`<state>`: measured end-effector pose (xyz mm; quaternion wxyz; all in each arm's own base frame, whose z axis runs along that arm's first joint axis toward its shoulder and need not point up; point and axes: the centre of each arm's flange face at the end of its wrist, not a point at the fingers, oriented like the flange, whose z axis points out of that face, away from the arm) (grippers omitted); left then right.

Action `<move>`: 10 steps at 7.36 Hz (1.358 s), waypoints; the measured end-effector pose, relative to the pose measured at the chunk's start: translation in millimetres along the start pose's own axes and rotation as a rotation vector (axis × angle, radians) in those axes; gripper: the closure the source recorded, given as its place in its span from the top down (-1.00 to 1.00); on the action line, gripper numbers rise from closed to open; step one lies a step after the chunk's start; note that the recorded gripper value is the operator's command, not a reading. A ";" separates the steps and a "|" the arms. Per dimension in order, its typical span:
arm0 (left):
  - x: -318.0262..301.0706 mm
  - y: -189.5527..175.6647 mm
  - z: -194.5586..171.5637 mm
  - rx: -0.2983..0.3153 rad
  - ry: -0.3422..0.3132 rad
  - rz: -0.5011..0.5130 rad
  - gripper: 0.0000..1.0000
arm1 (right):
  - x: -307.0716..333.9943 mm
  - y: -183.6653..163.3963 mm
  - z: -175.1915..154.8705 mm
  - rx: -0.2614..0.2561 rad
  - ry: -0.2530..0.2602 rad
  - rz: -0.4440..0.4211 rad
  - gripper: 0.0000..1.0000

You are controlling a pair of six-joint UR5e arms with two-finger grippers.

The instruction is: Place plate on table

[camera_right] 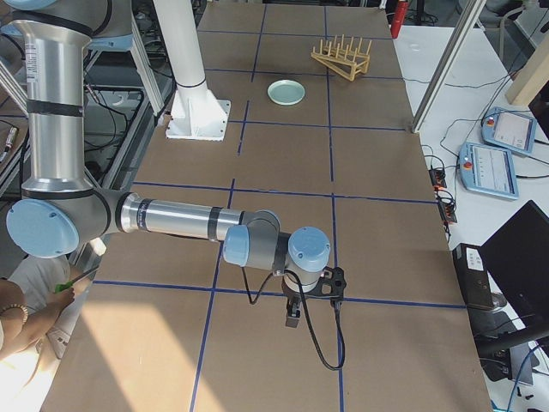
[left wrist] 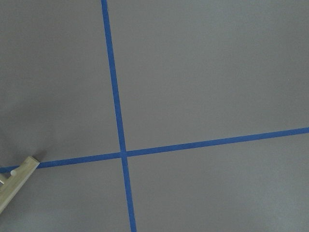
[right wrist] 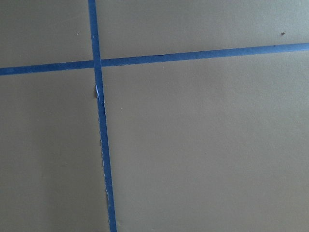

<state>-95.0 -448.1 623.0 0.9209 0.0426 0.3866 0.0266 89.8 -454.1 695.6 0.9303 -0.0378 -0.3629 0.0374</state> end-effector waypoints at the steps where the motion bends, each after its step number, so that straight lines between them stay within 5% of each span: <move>1: 2.1 -3.6 -1.8 0.005 0.004 -0.001 1.00 | 0.0 0.0 0.0 0.000 0.000 0.000 1.00; 10: 4.9 -7.0 -4.7 0.011 0.003 0.006 1.00 | 0.1 0.0 0.1 0.000 0.000 0.000 1.00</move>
